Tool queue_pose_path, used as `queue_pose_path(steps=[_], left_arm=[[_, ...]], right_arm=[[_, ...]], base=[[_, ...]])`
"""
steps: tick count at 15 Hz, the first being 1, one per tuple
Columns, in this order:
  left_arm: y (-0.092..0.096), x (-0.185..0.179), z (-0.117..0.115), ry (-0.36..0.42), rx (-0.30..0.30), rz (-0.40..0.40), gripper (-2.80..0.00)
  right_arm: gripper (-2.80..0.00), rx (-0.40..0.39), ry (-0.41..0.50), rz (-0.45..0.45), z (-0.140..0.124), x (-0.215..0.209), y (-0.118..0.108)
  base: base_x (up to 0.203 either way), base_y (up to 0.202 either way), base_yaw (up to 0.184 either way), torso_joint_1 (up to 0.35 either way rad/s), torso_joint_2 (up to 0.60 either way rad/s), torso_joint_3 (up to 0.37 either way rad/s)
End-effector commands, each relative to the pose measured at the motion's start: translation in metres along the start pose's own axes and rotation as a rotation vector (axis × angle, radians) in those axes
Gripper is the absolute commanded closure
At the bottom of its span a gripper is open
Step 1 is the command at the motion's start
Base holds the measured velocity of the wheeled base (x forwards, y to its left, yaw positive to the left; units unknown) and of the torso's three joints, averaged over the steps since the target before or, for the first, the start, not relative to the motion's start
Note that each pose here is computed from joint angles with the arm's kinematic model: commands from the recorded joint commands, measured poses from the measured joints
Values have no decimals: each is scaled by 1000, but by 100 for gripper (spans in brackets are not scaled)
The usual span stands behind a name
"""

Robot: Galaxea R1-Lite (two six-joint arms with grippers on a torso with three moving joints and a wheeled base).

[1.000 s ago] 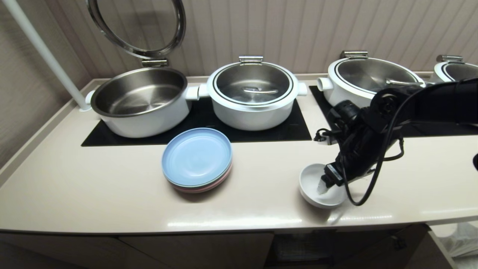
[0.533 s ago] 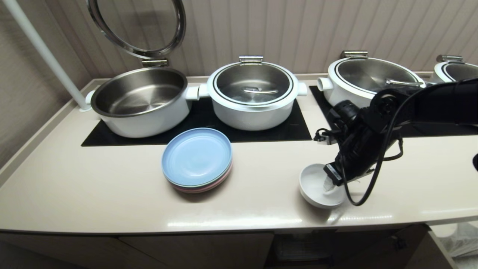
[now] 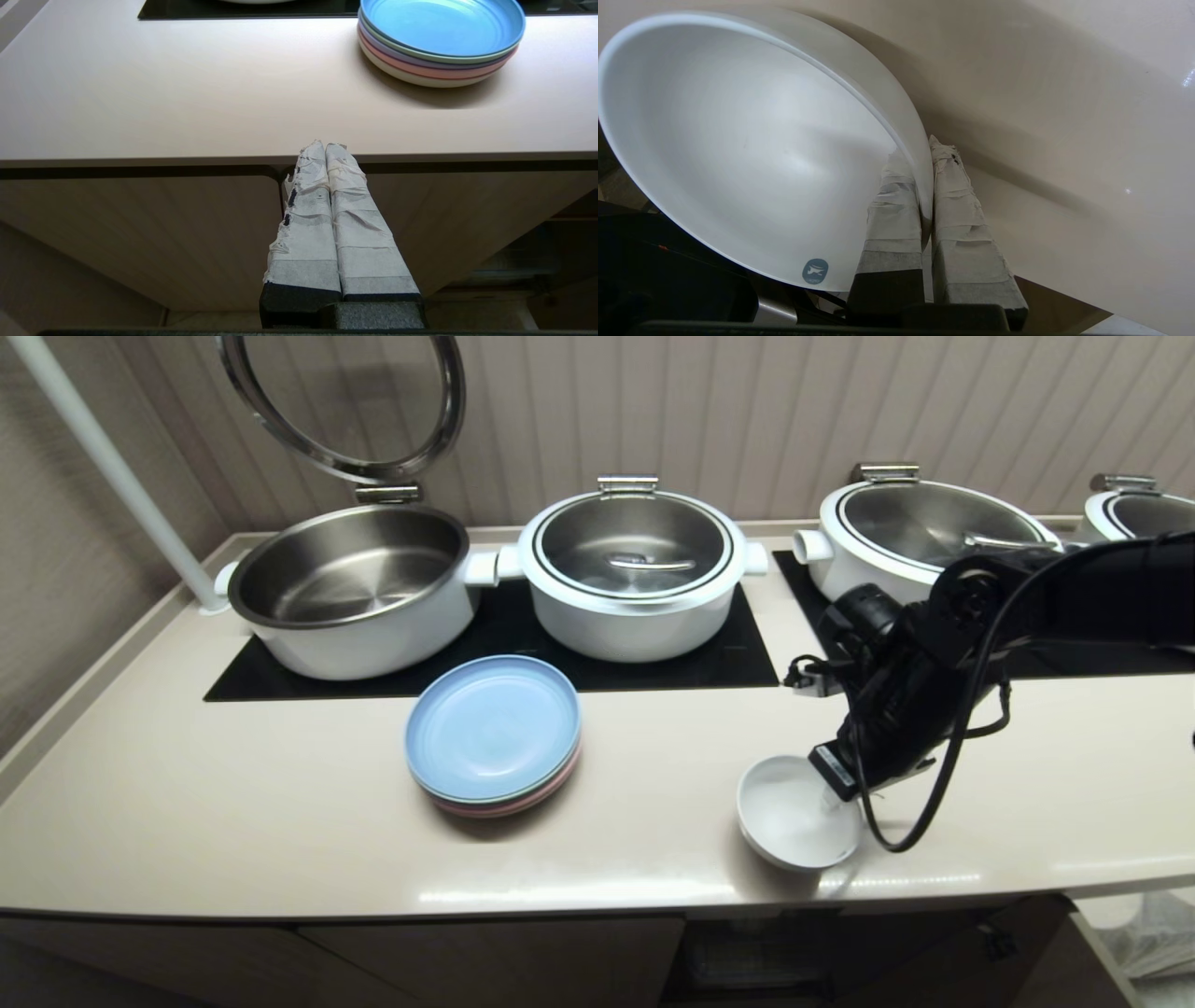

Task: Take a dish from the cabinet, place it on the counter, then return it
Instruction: Pick up the bowl from the table

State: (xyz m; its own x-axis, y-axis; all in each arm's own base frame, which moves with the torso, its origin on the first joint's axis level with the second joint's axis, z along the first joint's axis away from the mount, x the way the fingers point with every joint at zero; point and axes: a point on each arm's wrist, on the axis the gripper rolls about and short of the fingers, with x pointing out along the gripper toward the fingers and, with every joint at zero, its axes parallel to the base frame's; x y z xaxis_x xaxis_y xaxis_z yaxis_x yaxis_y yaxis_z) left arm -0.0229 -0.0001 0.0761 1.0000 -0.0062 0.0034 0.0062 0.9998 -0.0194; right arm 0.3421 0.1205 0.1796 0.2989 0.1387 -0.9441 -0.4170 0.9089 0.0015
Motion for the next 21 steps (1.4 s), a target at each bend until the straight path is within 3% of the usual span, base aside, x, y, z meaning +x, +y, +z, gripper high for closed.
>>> queue_pose_path(steps=[1, 15, 21], left_arm=[[0, 0, 0, 0, -1, 0, 0], [0, 0, 0, 0, -1, 0, 0], [0, 0, 0, 0, -1, 0, 0]], right_arm=[[0, 0, 5, -3, -2, -3, 0], [0, 2, -72, -11, -23, -43, 2], [0, -1, -213, -22, -36, -46, 3]], base=[[0, 0, 0, 0, 0, 0], [0, 0, 0, 0, 0, 0], [0, 0, 0, 0, 0, 0]])
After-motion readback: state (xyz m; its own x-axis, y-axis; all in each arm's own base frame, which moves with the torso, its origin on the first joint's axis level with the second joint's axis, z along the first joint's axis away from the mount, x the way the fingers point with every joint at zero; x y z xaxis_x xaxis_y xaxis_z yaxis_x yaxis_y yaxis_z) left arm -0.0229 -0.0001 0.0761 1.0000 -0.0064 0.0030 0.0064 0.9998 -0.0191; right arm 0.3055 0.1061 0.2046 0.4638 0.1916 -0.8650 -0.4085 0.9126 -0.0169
